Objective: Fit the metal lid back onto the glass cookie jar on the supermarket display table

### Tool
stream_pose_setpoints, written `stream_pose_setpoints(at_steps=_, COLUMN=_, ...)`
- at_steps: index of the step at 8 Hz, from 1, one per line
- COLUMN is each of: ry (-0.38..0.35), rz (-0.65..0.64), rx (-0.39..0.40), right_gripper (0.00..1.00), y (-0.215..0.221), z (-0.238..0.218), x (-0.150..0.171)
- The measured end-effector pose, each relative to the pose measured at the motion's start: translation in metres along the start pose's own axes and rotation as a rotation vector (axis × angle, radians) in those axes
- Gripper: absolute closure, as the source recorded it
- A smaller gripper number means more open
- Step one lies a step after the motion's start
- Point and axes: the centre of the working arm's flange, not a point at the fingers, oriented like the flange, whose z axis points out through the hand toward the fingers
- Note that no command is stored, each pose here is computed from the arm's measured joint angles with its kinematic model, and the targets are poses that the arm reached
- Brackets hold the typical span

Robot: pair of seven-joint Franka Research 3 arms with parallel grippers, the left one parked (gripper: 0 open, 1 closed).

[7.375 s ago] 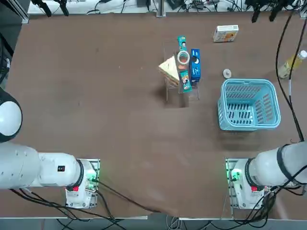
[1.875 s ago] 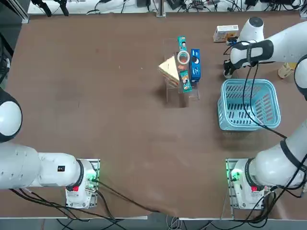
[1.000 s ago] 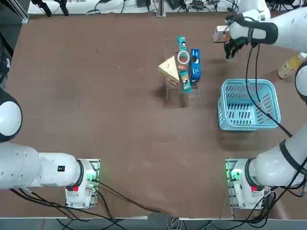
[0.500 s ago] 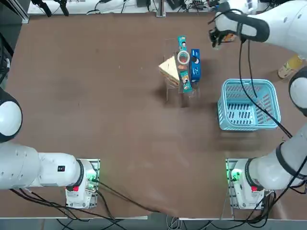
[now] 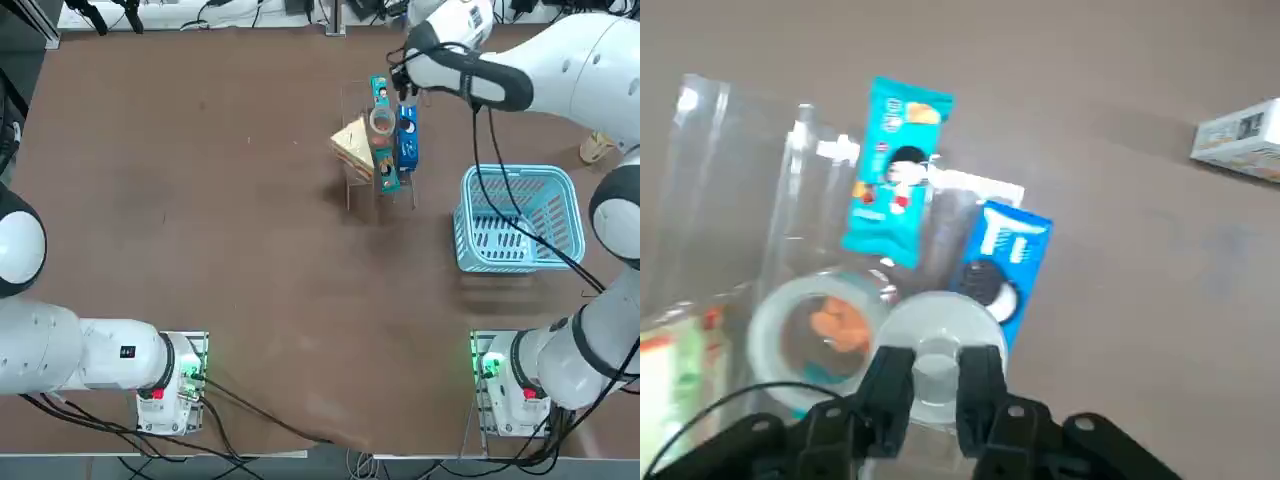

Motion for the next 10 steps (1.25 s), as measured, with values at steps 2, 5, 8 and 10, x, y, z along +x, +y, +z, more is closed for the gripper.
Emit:
stream_pose_setpoints(at_steps=2, ry=0.032, rz=0.028, rx=0.018, right_gripper=0.73, y=-0.026, z=-0.004, x=-0.005)
stream_pose_setpoints(at_steps=5, ry=0.062, rz=0.033, rx=0.045, right_gripper=0.73, y=-0.058, z=0.006, x=-0.013)
stream_pose_setpoints(at_steps=8, ry=0.029, rz=0.032, rx=0.034, right_gripper=0.73, y=-0.059, z=0.032, x=-0.014)
stream_pose_setpoints(at_steps=10, ry=0.019, rz=0.037, rx=0.028, right_gripper=0.73, y=-0.055, z=0.039, x=-0.016)
